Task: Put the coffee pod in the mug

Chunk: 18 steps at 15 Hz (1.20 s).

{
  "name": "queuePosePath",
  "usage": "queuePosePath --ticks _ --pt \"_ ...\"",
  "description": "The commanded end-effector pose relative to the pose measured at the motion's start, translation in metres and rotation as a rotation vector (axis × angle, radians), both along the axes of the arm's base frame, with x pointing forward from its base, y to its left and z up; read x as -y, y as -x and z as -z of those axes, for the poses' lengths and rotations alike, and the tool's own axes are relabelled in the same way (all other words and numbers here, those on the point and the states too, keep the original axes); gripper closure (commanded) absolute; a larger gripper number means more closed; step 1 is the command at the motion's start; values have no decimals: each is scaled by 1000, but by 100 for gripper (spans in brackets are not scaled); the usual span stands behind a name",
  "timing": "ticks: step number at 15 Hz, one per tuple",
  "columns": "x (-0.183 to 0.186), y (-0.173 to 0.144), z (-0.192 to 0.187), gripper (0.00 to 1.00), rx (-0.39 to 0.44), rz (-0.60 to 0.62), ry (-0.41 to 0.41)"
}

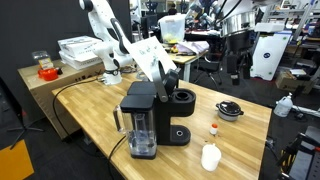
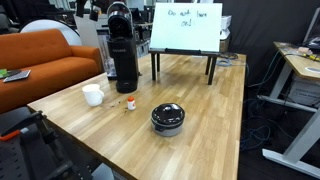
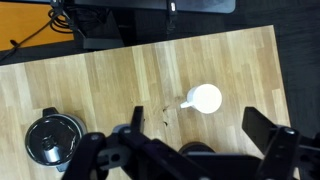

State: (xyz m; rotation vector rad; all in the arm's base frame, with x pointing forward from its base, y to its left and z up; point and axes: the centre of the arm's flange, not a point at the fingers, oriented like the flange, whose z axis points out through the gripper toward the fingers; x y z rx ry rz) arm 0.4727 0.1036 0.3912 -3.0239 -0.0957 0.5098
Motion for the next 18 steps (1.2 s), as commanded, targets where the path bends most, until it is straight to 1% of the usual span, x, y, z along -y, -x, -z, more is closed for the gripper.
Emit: queuePosePath --ticks 1,4,5,6,7,9,14,17,18 --pt "14 -28 25 0 -42 -1 45" --pt "31 -47 56 0 -90 28 82" --pt "35 -54 68 0 -113 57 54" --pt "33 -34 62 0 -91 30 62" --pt "35 -38 70 0 -105 35 62" --pt "34 -38 72 0 -108 32 62" --pt "32 -37 64 0 -94 28 61" --pt "29 -39 65 0 -16 16 64" --pt "27 -42 67 0 4 13 44"
